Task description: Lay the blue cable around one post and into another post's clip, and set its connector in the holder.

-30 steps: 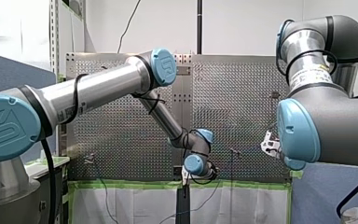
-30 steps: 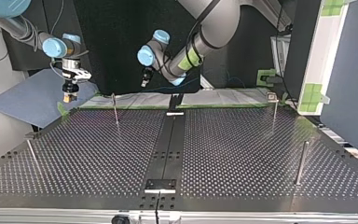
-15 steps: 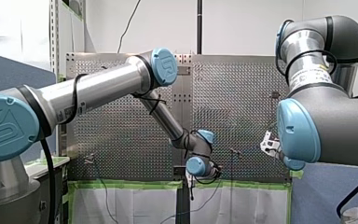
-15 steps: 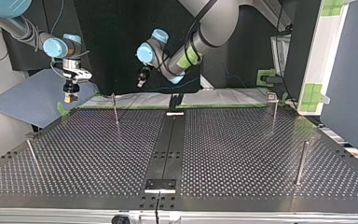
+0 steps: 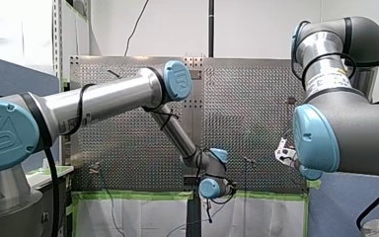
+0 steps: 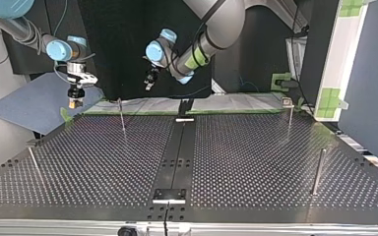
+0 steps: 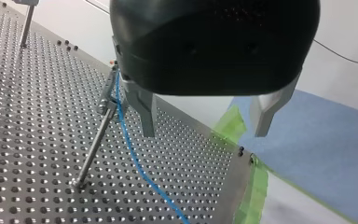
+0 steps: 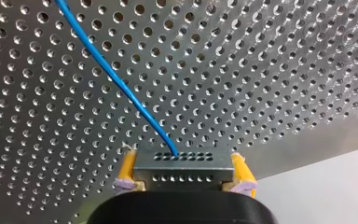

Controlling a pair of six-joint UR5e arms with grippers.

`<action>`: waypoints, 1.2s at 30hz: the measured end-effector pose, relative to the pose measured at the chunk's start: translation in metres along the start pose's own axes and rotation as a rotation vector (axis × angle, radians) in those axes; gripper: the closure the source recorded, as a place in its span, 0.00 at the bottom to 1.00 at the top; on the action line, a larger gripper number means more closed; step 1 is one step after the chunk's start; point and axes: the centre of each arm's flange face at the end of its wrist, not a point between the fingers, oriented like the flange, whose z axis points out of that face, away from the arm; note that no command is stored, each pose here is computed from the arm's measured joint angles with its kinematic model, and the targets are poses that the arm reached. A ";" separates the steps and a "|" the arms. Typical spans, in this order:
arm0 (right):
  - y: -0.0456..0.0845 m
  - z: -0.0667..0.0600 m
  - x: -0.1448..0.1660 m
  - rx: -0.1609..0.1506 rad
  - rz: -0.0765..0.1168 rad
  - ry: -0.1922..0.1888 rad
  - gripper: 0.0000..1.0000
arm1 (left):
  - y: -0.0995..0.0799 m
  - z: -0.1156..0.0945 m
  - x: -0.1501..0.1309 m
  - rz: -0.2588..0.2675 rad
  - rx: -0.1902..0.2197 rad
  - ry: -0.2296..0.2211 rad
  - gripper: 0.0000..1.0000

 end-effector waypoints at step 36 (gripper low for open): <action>-0.011 -0.001 -0.005 0.015 0.008 -0.014 1.00 | 0.041 0.070 0.056 -0.331 -0.002 -0.073 0.00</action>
